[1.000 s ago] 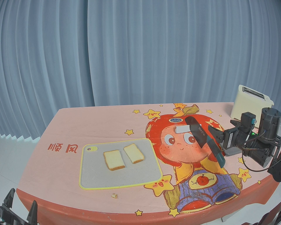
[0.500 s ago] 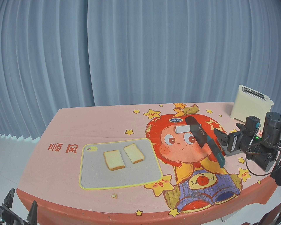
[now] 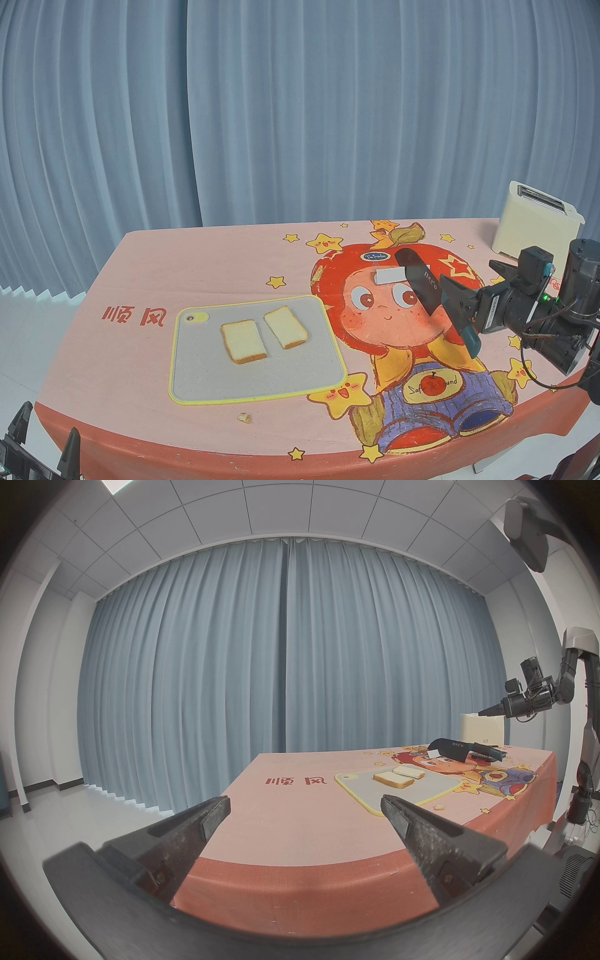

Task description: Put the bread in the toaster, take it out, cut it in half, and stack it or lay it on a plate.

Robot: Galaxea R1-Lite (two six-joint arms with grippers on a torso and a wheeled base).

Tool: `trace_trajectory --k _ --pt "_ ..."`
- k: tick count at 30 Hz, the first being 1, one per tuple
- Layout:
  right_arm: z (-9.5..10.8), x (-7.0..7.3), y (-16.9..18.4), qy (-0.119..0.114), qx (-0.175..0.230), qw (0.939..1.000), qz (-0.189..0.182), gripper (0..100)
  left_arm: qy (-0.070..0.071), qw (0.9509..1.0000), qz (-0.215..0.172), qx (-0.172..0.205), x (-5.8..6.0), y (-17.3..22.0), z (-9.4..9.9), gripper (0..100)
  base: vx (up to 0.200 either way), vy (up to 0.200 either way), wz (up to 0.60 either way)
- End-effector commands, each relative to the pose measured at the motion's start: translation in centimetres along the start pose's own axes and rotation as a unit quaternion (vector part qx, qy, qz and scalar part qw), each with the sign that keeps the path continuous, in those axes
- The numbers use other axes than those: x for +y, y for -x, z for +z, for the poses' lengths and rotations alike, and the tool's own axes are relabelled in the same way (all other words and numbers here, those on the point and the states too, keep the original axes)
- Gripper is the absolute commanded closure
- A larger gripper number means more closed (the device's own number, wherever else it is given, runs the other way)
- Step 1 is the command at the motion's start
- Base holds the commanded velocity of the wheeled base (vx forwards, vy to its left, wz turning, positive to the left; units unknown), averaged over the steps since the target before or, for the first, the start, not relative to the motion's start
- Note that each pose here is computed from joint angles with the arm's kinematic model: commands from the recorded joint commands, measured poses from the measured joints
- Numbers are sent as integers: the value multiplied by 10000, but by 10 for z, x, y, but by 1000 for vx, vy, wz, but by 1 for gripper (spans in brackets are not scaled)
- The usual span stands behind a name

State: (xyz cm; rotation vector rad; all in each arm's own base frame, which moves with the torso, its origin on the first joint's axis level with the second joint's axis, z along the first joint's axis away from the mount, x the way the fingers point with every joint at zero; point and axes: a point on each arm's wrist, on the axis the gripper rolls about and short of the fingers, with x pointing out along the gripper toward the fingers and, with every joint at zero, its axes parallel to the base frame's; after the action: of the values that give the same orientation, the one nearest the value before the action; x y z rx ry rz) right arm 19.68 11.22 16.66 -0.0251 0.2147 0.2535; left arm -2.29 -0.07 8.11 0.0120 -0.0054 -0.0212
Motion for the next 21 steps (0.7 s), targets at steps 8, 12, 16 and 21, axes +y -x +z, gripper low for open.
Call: trace_trajectory --k 8,12,16,21 --pt "-4 9 6 52 39 9998 209 0 37 10000 22 4 0 0 -5 0 0 0 0" --pt "-4 14 12 62 3 9994 339 0 37 10000 14 11 0 0 -5 0 0 200 0" --pt "-7 13 12 87 58 9997 212 0 37 10000 22 11 0 0 -5 0 0 200 0" --pt "-7 12 13 87 52 9999 135 0 37 10000 14 11 0 0 -5 0 0 200 0"
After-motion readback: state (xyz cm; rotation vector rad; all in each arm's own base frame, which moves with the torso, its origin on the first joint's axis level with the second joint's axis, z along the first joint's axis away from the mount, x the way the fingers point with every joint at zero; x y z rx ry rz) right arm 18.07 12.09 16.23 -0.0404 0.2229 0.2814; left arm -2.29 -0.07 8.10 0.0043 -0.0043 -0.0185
